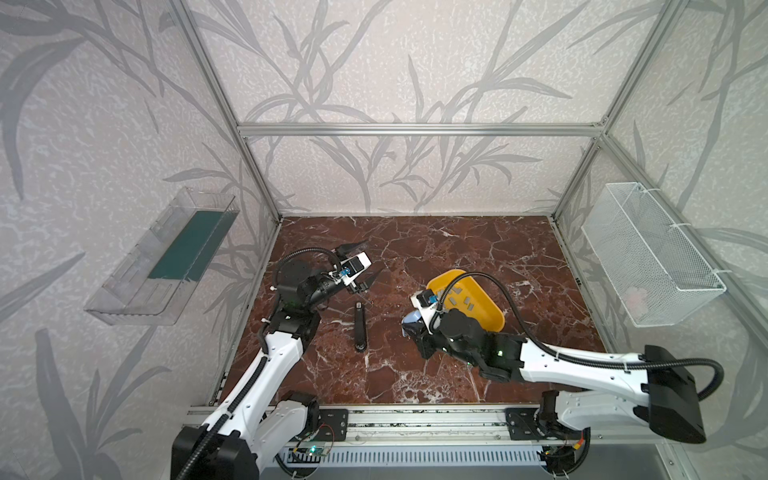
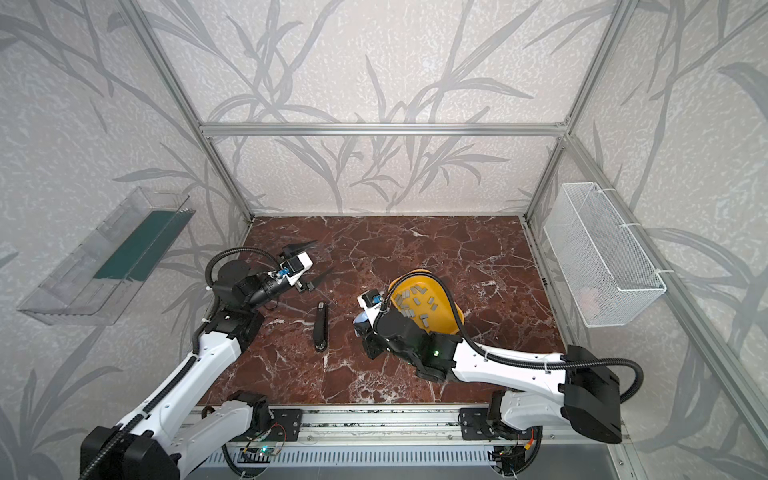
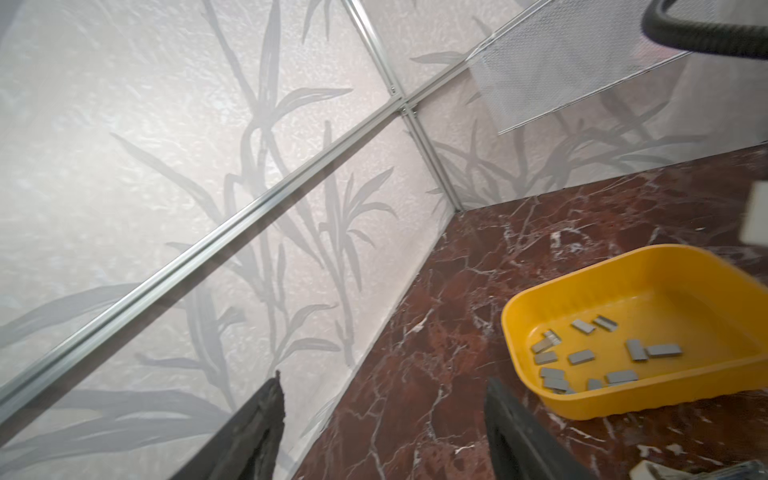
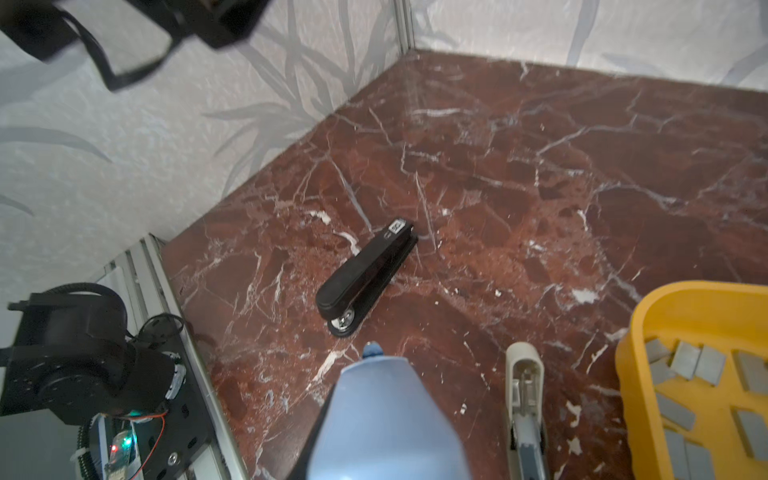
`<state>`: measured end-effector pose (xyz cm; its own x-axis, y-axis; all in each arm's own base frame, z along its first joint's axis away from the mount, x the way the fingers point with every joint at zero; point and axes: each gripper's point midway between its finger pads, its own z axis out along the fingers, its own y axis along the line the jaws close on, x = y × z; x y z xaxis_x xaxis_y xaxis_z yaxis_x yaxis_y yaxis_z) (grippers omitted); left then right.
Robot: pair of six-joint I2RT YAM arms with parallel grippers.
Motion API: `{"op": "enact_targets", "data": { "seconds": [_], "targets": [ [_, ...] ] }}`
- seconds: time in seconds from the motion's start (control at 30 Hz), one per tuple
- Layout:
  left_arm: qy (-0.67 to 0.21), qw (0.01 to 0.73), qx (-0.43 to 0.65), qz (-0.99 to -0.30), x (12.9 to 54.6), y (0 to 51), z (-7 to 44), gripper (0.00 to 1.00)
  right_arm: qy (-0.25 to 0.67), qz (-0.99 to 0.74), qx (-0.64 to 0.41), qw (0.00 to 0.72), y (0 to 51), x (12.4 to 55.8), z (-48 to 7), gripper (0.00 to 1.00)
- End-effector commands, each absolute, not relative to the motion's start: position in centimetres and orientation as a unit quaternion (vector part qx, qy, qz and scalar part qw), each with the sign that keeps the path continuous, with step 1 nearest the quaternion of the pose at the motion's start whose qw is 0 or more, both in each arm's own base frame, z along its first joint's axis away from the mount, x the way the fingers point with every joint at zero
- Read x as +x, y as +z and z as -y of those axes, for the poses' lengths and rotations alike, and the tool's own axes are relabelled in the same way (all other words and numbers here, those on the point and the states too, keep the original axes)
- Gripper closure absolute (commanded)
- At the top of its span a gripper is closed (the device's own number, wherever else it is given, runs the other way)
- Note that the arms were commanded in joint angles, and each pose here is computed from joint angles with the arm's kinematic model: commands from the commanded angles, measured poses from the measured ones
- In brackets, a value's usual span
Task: Load the staples into the stapler
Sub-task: 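Open the left gripper and draw it back while the right holds the blue stapler, then lower the open blue stapler onto the table with the right gripper and release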
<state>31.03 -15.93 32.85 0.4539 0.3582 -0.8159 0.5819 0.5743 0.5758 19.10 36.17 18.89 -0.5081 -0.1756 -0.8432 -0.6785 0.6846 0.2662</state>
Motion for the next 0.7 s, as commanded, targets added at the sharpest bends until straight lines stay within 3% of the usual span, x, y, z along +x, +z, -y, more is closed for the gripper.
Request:
{"op": "enact_targets", "data": {
  "seconds": [0.0, 0.33, 0.67],
  "targets": [
    [0.002, 0.724, 0.444, -0.528, 32.4, 32.4, 14.0, 0.24, 0.232, -0.865, -0.263, 0.359, 14.5, 18.2, -36.3, 1.0],
    [-0.01, 0.715, 0.473, -0.515, 32.1, 31.5, 14.8, 0.26, 0.092, -0.908, -0.294, 0.284, 7.5, 18.4, -37.8, 1.0],
    [-0.018, 0.716, 0.486, -0.501, 31.6, 31.5, 15.2, 0.27, 0.027, -0.937, -0.286, 0.198, 2.8, 21.0, -36.4, 1.0]
  ]
}}
